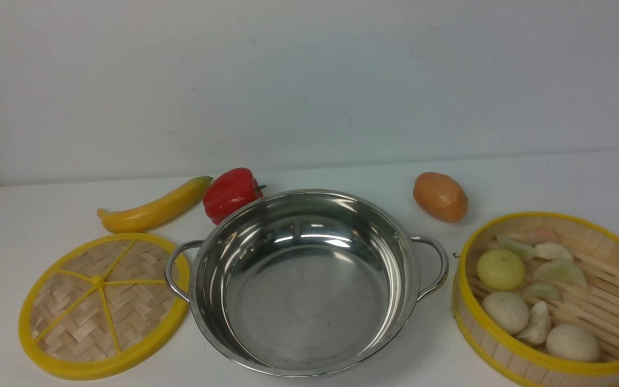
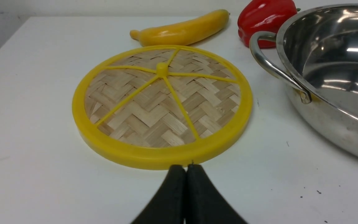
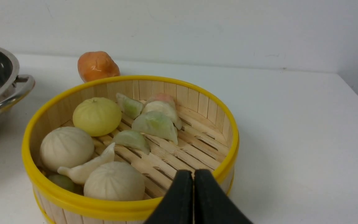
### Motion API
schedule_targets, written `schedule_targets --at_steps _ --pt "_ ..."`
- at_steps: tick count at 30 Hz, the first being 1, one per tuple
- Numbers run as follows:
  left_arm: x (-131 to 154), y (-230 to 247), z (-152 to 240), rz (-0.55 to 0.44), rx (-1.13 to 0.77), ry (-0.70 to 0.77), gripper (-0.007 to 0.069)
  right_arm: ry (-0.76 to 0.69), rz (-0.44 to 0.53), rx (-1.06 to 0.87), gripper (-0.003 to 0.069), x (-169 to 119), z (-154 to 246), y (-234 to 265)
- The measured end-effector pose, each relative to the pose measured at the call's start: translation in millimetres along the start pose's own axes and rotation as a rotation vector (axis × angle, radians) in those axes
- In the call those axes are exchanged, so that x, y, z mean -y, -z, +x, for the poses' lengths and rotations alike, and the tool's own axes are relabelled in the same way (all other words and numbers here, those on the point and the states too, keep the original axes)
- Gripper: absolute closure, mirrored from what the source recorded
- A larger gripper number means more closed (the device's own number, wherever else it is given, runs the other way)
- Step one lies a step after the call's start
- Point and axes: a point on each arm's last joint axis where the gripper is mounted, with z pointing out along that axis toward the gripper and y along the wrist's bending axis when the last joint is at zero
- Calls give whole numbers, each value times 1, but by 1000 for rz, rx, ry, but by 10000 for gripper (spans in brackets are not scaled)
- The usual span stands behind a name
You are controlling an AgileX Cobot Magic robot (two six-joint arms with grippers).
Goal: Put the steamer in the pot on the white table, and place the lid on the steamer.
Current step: 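Reach for and grasp the rim of the bamboo steamer holding the buns with the right gripper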
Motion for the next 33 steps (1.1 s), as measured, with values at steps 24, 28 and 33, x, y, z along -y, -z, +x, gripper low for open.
schedule_targets --at_steps 24,28,33 --pt "2 6 -32 161 351 757 689 -946 -124 253 673 0 -23 3" --pt "2 6 -32 161 351 757 689 -935 -123 253 673 0 -23 3" --pt "2 6 -32 162 348 757 689 -932 -124 250 673 0 -23 3"
